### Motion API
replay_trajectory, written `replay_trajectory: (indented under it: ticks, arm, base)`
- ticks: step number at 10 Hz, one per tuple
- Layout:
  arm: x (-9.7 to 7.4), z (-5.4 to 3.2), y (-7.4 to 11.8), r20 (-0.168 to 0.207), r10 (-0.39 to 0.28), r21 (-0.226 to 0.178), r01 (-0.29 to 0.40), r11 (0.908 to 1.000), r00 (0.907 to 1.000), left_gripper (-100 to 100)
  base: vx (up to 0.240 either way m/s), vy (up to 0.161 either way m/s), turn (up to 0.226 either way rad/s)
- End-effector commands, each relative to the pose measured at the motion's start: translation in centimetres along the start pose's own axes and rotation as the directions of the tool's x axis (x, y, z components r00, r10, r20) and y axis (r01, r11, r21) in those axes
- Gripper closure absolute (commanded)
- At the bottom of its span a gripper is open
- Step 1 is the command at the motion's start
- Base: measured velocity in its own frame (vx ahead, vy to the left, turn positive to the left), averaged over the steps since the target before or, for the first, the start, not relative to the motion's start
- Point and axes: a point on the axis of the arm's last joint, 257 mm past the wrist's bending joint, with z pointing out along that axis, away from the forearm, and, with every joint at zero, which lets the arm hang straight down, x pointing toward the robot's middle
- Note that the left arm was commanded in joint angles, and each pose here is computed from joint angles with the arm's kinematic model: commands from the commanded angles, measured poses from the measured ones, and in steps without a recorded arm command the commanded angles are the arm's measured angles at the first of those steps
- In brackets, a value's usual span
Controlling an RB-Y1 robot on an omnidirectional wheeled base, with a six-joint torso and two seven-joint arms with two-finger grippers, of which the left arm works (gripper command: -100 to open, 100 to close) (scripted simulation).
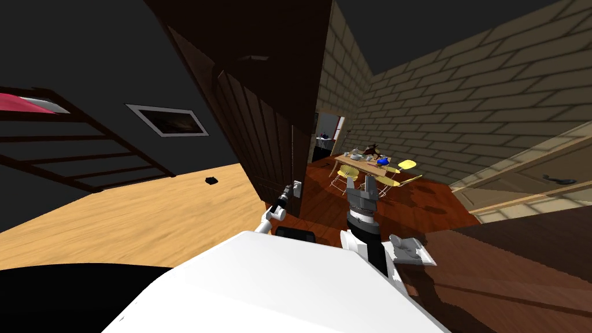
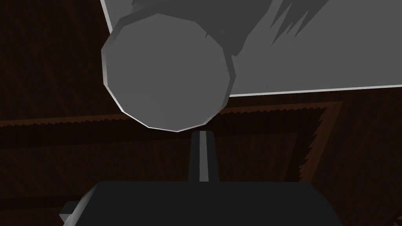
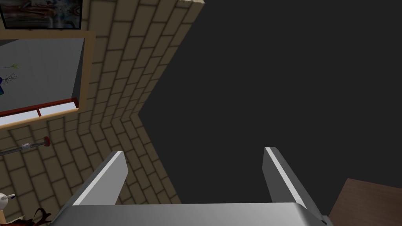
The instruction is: Push the door open
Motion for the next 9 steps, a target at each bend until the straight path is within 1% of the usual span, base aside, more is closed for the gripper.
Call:
replay_trajectory:
  ticks: [1,3,4,5,6,8,9]
  arm:
    - [0.0,-0.18,0.1,-0.003,0.006,-0.003,-0.006,1.0,1.0,-100]
    - [0.9,-0.49,0.2,-0.015,0.009,-0.006,-0.009,0.9999,0.9999,-100]
    - [1.6,-0.6,0.1,-0.021,0.003,-0.006,-0.003,1.0,0.9998,-100]
    - [2.9,-0.7,-0.2,-0.029,-0.013,-0.005,0.013,0.9999,0.9995,-100]
    - [3.8,-0.7,-0.5,-0.034,-0.028,-0.002,0.028,0.9996,0.999,-100]
    - [5.5,-0.62,-1.2,-0.04,-0.058,0.004,0.058,0.9983,0.9975,-100]
    - [5.0,-0.69,-1.0,-0.038,-0.049,0.001,0.049,0.9988,0.9981,-100]
  base:
    - [-0.139,0.083,-0.024]
    - [-0.157,0.093,0.021]
    - [-0.193,0.095,0.035]
    - [-0.224,0.106,0.054]
    - [-0.248,0.041,0.026]
    - [-0.187,-0.035,0.022]
    - [-0.069,-0.028,0.003]
